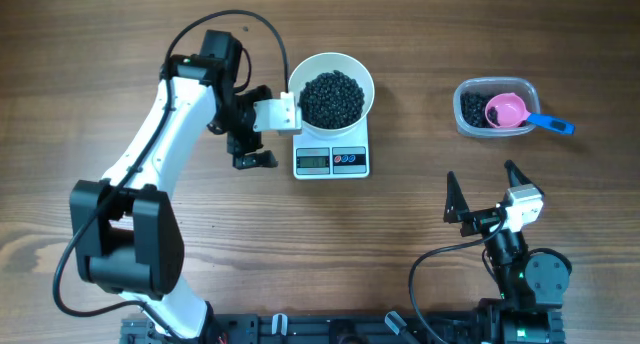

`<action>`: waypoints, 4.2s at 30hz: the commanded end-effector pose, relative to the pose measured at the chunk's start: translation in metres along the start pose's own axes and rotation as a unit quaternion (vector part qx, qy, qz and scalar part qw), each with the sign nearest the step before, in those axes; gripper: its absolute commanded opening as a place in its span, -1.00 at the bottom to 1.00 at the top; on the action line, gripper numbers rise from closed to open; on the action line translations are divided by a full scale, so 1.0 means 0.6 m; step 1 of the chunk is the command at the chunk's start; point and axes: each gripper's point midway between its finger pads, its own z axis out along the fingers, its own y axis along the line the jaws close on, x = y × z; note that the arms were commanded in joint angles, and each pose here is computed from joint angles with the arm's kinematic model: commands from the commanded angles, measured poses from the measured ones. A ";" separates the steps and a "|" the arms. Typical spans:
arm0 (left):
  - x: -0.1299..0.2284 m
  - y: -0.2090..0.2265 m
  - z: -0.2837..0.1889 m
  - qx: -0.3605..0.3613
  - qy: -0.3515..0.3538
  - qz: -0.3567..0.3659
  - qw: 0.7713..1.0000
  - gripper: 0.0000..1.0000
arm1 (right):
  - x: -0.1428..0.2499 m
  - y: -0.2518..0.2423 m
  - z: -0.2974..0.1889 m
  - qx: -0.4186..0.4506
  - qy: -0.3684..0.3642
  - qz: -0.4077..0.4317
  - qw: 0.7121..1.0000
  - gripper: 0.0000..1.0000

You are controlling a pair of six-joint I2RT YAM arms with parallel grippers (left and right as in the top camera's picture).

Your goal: Scoop item into bowl and weigh 150g on scale

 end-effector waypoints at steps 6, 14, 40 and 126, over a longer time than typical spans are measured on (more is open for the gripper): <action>-0.001 -0.006 -0.002 0.010 -0.012 -0.014 1.000 1.00 | -0.004 0.002 -0.001 -0.003 -0.005 -0.007 1.000 0.99; -0.062 -0.029 -0.068 -0.039 -0.030 -0.038 0.998 1.00 | -0.004 0.002 -0.001 -0.003 -0.005 -0.007 1.000 0.99; -0.100 -0.075 -0.083 -0.058 -0.064 -0.176 0.981 1.00 | -0.004 0.002 -0.001 -0.003 -0.005 -0.007 1.000 0.99; -0.127 -0.378 -0.434 -0.562 -0.391 0.026 0.728 1.00 | -0.004 0.002 -0.001 -0.003 -0.005 -0.007 1.000 0.99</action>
